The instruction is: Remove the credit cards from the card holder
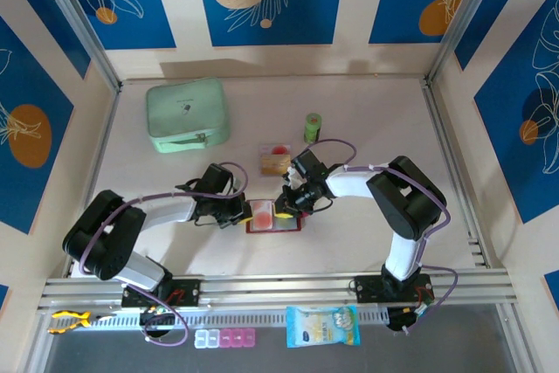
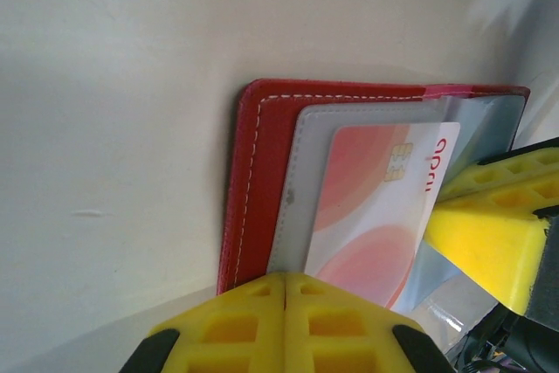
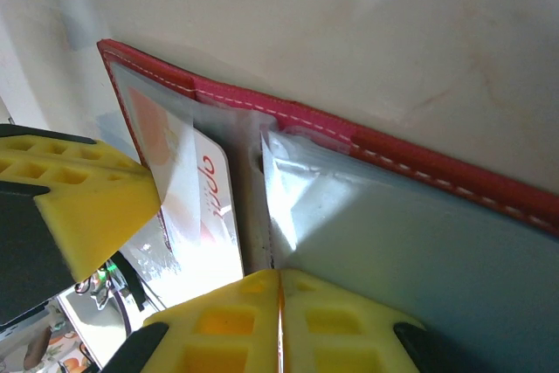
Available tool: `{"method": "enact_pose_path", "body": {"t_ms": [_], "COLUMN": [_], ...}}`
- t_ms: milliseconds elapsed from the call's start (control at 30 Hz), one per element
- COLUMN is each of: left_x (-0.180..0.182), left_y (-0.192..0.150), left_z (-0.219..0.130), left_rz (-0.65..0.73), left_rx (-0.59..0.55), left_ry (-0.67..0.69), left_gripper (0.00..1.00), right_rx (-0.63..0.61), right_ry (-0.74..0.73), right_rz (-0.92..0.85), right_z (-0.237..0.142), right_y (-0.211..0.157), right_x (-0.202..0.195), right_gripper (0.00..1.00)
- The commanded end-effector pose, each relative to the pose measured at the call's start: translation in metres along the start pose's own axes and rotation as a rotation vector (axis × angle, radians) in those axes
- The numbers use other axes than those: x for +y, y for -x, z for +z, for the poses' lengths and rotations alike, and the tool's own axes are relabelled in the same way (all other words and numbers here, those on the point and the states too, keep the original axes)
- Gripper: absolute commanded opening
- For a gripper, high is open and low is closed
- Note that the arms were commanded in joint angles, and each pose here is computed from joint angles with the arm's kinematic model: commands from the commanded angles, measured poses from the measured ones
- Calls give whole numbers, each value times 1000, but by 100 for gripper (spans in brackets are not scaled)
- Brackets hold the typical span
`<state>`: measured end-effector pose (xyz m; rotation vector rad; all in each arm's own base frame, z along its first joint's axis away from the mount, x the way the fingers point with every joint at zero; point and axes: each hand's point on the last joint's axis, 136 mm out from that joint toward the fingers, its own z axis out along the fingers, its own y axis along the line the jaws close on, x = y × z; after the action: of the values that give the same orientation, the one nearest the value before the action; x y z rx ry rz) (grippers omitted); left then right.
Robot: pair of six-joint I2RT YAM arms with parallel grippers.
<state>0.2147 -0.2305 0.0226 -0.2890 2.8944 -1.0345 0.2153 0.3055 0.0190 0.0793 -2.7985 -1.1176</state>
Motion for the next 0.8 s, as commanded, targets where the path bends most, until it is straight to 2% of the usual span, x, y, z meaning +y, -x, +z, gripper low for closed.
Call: {"method": "enact_pose_path", "body": {"t_ms": [0, 167, 467, 633, 767], "left_x": [2, -9, -23, -27, -18], "left_y": [-1, 2, 6, 7, 7], "left_z": [-7, -15, -14, -7, -5], "left_rz": [-1, 14, 36, 37, 31], "left_rx": [3, -9, 1, 20, 7], "left_ry": [13, -7, -38, -55, -18], "left_gripper": [6, 7, 6, 5, 4], "right_rx": [18, -9, -33, -18, -5], "right_ry": [-56, 11, 34, 55, 52], "right_rz": [22, -2, -28, -36, -35], "right_z": [3, -8, -19, -16, -12], "right_y": [-10, -7, -3, -2, 0], "right_x": [-17, 7, 25, 33, 33], "right_gripper": [11, 14, 16, 18, 19]}}
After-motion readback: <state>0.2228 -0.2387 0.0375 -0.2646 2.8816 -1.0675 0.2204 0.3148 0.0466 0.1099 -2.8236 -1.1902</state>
